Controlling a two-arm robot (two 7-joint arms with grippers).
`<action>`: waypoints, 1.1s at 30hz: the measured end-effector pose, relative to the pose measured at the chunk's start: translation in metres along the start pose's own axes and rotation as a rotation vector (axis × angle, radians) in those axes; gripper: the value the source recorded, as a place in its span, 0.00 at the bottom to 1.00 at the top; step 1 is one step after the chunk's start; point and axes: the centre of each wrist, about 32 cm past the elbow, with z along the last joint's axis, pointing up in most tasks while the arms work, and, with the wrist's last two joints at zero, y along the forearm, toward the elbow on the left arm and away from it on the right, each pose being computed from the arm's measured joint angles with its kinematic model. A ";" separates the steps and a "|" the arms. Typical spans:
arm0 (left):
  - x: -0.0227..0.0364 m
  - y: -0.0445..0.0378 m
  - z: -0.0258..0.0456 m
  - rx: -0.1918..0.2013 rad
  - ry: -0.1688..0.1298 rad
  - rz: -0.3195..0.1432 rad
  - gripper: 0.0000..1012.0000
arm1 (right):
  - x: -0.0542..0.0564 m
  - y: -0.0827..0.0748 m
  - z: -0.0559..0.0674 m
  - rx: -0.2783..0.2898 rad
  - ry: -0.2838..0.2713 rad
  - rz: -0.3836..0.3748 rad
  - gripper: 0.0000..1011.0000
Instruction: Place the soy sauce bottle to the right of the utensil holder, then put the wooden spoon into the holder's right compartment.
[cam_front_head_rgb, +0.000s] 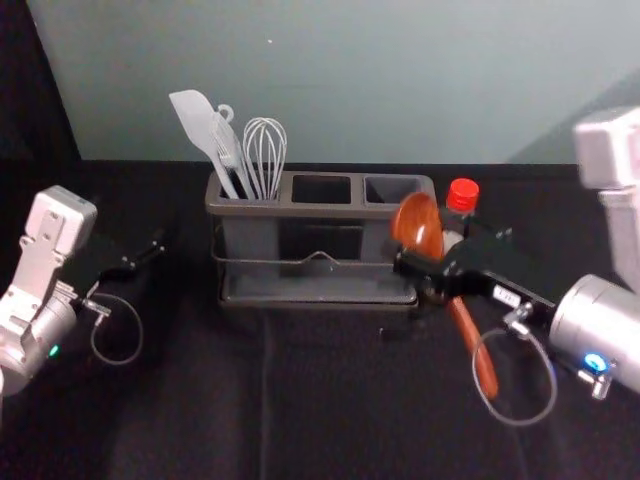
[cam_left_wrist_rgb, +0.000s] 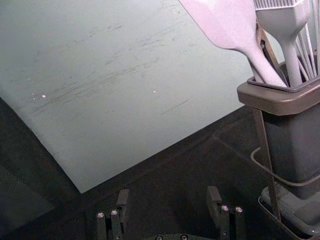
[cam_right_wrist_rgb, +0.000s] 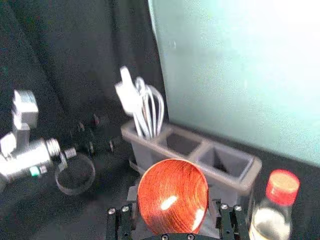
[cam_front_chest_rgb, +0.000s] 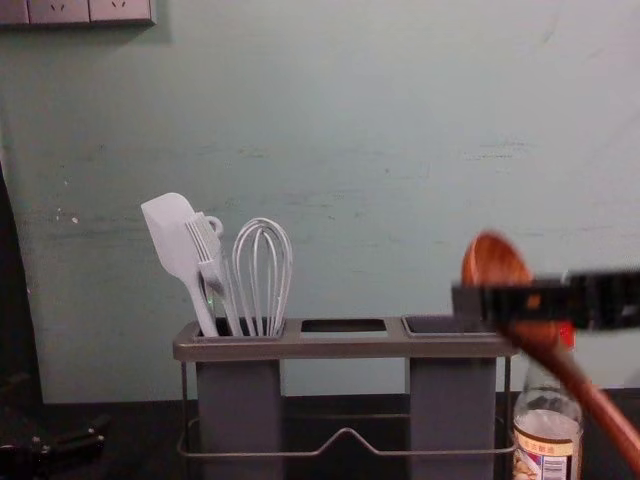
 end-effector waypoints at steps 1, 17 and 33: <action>0.0000 0.0000 0.0000 0.000 0.000 0.000 0.99 | 0.000 -0.002 -0.002 0.029 0.003 0.000 0.83; 0.0000 0.0000 0.0000 0.000 0.000 0.000 0.99 | -0.002 -0.014 -0.032 0.279 0.022 -0.036 0.83; 0.0000 0.0000 0.0000 0.000 0.000 0.000 0.99 | -0.002 -0.013 -0.032 0.281 0.023 -0.035 0.83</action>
